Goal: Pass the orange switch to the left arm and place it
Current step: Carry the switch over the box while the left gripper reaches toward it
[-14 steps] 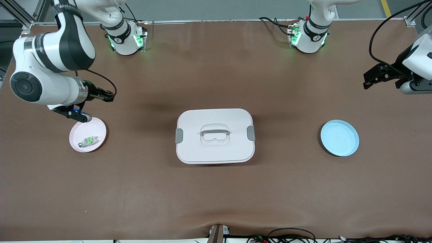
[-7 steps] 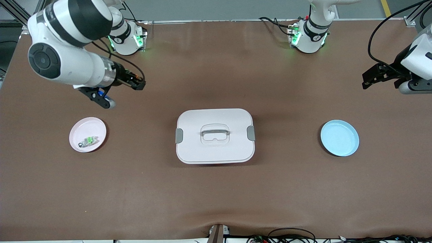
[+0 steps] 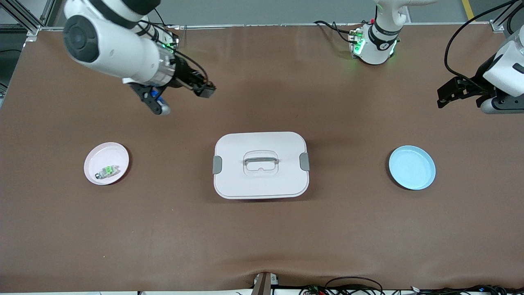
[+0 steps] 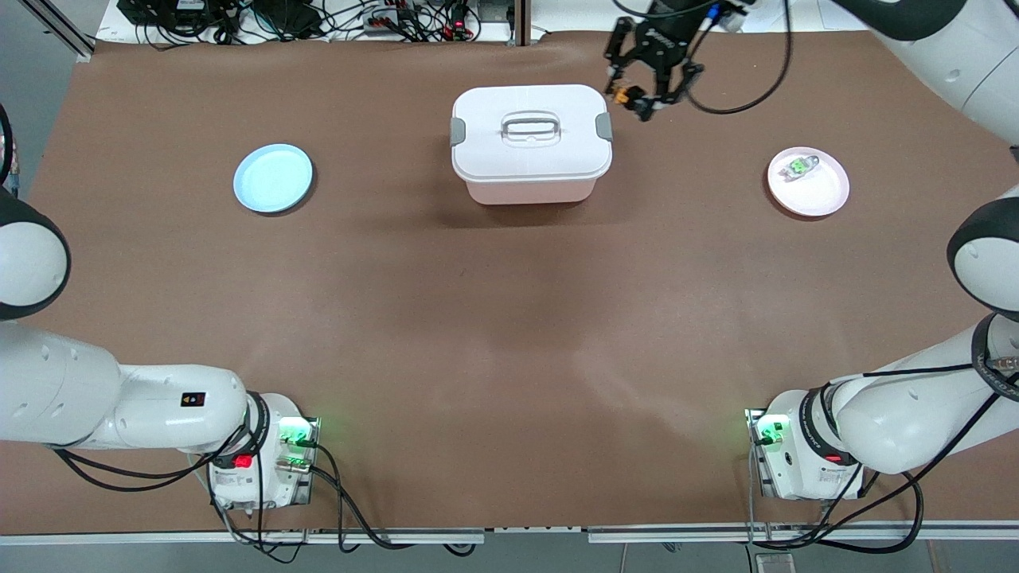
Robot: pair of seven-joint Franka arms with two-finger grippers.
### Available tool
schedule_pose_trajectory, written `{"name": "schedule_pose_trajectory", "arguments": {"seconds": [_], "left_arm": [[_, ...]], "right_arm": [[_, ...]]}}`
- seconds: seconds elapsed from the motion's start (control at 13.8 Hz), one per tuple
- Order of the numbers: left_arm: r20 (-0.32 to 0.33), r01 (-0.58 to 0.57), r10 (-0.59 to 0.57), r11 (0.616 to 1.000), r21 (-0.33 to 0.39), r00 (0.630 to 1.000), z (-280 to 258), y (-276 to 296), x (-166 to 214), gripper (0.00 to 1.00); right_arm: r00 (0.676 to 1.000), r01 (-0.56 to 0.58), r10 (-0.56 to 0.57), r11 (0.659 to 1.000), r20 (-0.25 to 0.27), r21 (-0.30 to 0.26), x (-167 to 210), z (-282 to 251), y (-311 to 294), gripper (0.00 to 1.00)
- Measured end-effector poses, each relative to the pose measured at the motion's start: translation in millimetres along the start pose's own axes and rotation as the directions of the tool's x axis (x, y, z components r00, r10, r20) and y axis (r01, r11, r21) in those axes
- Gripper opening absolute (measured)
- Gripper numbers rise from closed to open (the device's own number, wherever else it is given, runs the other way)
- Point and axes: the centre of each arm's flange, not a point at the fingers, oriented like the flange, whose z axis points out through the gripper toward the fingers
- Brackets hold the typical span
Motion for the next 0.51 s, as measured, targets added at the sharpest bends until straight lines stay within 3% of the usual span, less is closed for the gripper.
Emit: {"name": "schedule_pose_trajectory", "arguments": {"seconds": [0.51], "left_arm": [[0.019,0.06,-0.059,0.993,-0.097,0.998,0.0,29.2,-2.5,1.0]], "right_arm": [[0.967,-0.206,0.169,0.959,0.192,0.195,-27.1,28.8,-50.8,0.73]]}}
